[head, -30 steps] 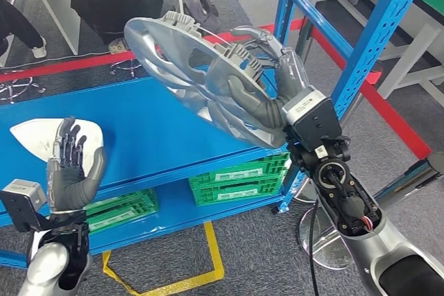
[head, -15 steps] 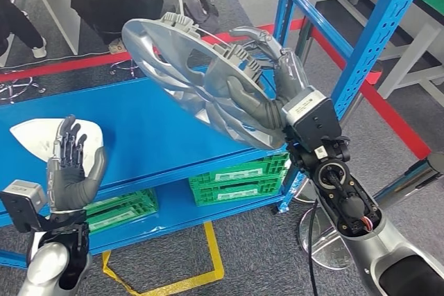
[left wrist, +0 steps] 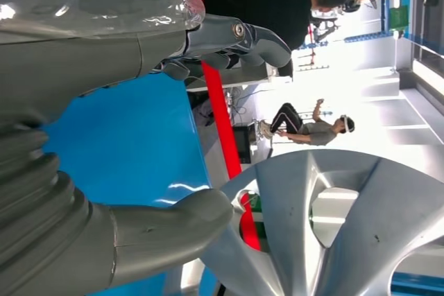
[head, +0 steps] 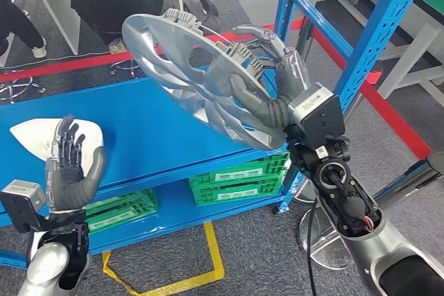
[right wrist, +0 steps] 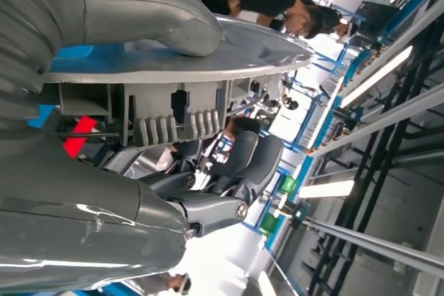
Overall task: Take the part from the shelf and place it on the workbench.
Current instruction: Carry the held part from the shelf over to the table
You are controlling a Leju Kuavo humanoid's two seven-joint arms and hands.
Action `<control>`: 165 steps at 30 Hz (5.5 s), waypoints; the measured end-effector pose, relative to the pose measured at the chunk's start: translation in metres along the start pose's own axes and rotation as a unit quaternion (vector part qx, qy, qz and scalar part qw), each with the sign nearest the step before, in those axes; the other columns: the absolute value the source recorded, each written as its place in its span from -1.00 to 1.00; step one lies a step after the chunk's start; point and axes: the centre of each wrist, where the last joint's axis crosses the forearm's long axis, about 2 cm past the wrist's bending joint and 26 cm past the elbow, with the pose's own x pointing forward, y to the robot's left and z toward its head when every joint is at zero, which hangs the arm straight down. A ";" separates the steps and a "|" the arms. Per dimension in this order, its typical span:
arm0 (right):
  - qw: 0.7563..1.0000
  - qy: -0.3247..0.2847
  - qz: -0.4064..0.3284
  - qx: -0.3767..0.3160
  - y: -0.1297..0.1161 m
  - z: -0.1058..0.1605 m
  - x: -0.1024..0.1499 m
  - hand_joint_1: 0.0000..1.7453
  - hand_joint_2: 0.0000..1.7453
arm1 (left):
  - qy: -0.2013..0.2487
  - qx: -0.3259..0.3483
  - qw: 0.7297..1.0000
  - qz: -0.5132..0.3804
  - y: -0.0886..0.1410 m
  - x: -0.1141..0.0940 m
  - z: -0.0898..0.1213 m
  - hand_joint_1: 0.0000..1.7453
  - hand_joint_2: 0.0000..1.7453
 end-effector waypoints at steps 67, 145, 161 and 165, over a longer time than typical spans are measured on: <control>1.000 0.013 -0.016 0.009 0.001 0.003 -0.002 1.00 1.00 | -0.011 0.008 1.000 0.004 0.003 0.005 -0.004 -1.00 1.00; 0.997 0.015 -0.075 0.025 0.006 0.008 0.005 1.00 1.00 | -0.036 0.004 0.999 0.011 -0.001 0.011 -0.015 -1.00 1.00; 0.997 0.023 -0.066 0.025 0.004 0.011 0.004 1.00 1.00 | -0.044 0.023 0.999 -0.005 -0.003 0.015 -0.015 -1.00 1.00; 0.997 0.024 -0.066 0.025 0.004 0.012 0.004 1.00 1.00 | -0.040 0.026 0.999 -0.007 -0.003 0.015 -0.012 -1.00 1.00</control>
